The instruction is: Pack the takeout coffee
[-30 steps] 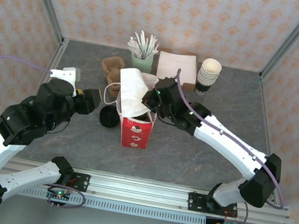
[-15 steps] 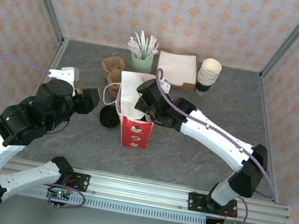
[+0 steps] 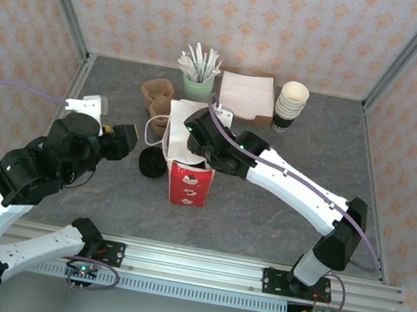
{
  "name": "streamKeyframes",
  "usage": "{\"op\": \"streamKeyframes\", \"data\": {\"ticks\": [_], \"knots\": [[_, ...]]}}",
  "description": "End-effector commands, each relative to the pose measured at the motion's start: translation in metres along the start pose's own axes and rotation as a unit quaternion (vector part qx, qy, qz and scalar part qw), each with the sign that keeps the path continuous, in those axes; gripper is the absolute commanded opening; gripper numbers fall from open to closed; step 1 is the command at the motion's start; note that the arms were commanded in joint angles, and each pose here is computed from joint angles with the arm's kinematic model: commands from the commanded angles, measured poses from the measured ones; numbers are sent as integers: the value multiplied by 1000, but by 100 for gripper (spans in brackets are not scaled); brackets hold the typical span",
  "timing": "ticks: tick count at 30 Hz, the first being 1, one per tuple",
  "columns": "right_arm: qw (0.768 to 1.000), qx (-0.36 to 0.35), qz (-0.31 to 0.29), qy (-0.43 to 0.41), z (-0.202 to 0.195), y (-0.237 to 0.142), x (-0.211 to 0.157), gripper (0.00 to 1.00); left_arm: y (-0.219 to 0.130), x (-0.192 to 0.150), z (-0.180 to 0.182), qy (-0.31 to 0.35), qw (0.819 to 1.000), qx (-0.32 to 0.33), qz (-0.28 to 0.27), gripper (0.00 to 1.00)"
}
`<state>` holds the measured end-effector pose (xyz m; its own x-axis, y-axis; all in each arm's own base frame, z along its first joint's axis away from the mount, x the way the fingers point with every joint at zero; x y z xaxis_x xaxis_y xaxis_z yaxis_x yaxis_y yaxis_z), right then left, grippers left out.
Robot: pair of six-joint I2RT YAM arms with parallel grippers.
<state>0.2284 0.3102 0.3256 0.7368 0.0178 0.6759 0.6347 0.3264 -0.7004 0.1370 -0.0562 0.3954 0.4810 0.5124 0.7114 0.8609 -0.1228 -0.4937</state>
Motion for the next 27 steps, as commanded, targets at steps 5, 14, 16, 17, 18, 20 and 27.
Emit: {"op": "streamKeyframes", "data": {"ticks": [5, 14, 16, 17, 18, 20, 27], "knots": [[999, 14, -45, -24, 5, -33, 25, 43, 0, -1, 7, -2, 1000, 20, -8, 66], [998, 28, -42, -44, 21, -11, 28, 41, 0, -1, 7, -4, 1000, 19, -7, 66], [998, 27, -36, -47, 24, -5, 26, 40, 0, -2, 7, -4, 1000, 19, -6, 66], [998, 27, -31, -49, 25, -2, 25, 39, 0, -2, 7, -4, 1000, 20, -6, 66], [998, 30, -28, -51, 26, -1, 24, 39, 0, -2, 7, -4, 1000, 20, -6, 66], [997, 38, -26, -57, 28, -2, 25, 38, 2, -3, 8, -2, 1000, 21, -7, 66], [992, 75, -69, -78, 26, -45, 46, 40, 7, -2, 9, 5, 999, 25, -31, 71]]}}
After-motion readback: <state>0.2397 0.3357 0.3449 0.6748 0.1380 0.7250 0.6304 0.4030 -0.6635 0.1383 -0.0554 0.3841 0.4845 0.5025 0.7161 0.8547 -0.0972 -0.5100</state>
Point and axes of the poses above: each hand's point on the last joint's axis, 136 mm out from that joint toward the fingers, its own y axis out along the fingers, its own z axis along the line the jaws close on, x = y × z, the point moved 9 cm from there along -y, back along the fingers, and after that the axes turned 12 degrees about -y, right-handed, at the moved point
